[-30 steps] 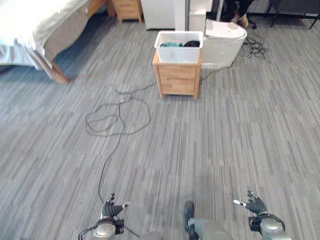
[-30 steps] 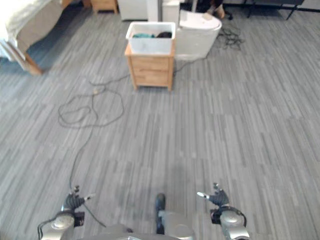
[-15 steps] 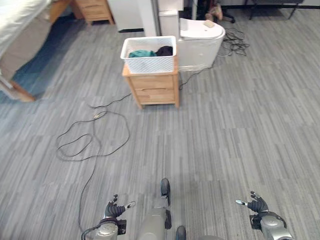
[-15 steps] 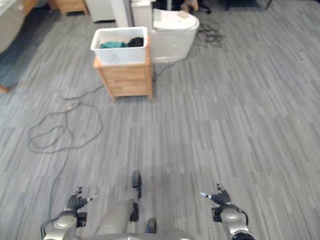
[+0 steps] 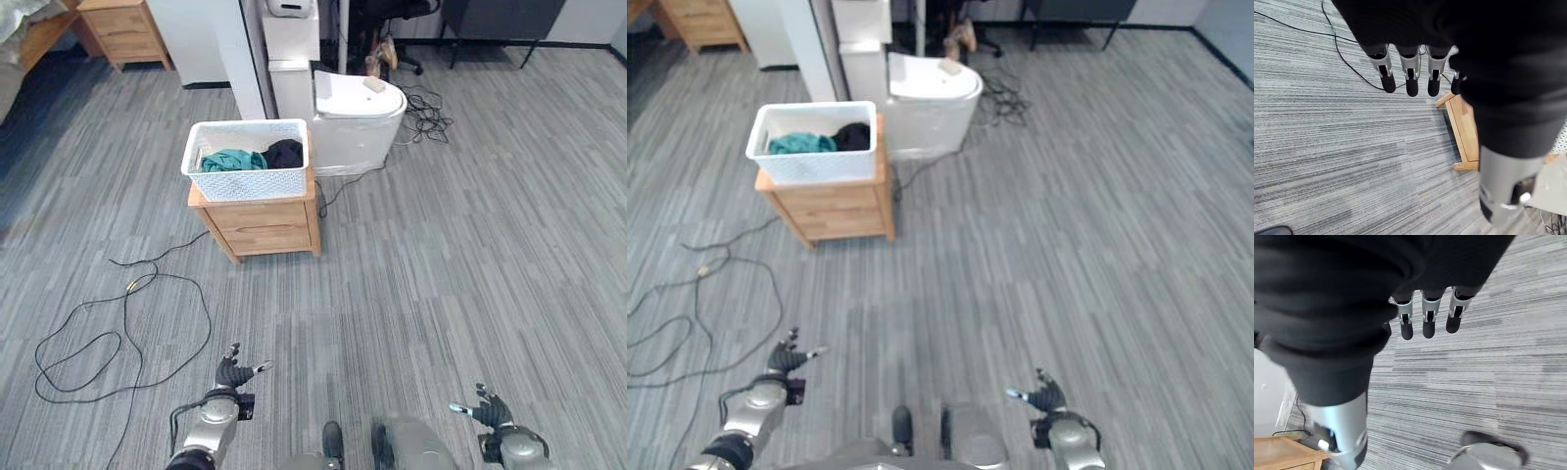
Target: Grab the laundry basket,head to the washer,open it,put in the laundry and shut it.
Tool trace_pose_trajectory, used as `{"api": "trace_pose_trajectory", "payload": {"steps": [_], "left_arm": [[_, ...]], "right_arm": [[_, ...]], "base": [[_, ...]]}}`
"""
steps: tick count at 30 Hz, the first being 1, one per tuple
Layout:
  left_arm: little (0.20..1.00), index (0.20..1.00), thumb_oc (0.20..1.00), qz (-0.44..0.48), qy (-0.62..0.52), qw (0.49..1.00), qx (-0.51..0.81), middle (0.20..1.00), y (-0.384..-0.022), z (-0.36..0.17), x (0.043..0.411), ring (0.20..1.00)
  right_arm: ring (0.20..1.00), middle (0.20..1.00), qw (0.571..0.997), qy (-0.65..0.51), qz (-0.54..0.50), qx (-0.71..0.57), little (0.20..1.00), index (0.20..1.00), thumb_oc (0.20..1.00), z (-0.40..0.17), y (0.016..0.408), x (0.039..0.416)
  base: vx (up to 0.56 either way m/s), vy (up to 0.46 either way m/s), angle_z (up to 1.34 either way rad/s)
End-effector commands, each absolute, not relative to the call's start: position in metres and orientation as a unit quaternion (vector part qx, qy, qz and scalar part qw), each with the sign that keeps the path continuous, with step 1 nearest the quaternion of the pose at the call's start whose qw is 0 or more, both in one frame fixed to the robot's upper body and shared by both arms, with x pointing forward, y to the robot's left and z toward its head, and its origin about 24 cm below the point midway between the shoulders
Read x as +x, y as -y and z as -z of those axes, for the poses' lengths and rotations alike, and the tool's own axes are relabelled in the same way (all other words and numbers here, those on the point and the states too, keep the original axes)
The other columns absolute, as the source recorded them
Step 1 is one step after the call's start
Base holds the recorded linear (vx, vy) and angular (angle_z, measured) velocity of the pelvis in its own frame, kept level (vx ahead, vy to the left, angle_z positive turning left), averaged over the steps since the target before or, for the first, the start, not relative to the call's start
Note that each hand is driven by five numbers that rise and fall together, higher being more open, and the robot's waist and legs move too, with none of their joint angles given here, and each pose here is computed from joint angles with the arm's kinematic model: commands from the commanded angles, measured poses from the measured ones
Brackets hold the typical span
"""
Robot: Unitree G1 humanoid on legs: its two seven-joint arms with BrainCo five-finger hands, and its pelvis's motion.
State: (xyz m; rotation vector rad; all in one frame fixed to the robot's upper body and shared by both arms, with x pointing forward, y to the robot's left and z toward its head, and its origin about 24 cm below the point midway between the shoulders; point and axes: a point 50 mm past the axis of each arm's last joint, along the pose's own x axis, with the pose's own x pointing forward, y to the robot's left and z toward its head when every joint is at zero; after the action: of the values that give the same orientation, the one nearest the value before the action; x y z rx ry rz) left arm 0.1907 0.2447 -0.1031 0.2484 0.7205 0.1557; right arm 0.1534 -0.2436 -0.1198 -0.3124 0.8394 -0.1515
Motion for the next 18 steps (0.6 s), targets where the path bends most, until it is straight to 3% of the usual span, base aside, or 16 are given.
{"api": "trace_pose_trajectory", "payload": {"steps": [1,5,9,18], "left_arm": [[1.000,1.000,1.000,-0.076,-0.349,0.921,0.158,1.000,-0.260,0.100,0.179,1.000],[1.000,1.000,1.000,-0.054,-0.364,0.914,0.168,1.000,-0.255,0.107,0.170,1.000],[1.000,1.000,1.000,-0.052,-0.372,0.913,0.157,1.000,-0.250,0.111,0.167,1.000],[1.000,1.000,1.000,-0.075,-0.360,0.918,0.148,1.000,-0.254,0.106,0.171,1.000]], "right_arm": [[1.000,1.000,0.898,-0.397,0.086,-0.166,1.000,1.000,1.000,0.115,0.257,0.155],[1.000,1.000,0.885,-0.425,0.103,-0.161,1.000,1.000,1.000,0.122,0.266,0.134],[1.000,1.000,0.883,-0.425,0.119,-0.161,1.000,1.000,1.000,0.119,0.275,0.136],[1.000,1.000,0.882,-0.417,0.129,-0.176,1.000,1.000,1.000,0.115,0.280,0.142]], "base": [[0.22,-0.014,0.62],[0.32,-0.050,0.60],[0.24,-0.032,0.90],[0.25,0.166,-0.20]]}}
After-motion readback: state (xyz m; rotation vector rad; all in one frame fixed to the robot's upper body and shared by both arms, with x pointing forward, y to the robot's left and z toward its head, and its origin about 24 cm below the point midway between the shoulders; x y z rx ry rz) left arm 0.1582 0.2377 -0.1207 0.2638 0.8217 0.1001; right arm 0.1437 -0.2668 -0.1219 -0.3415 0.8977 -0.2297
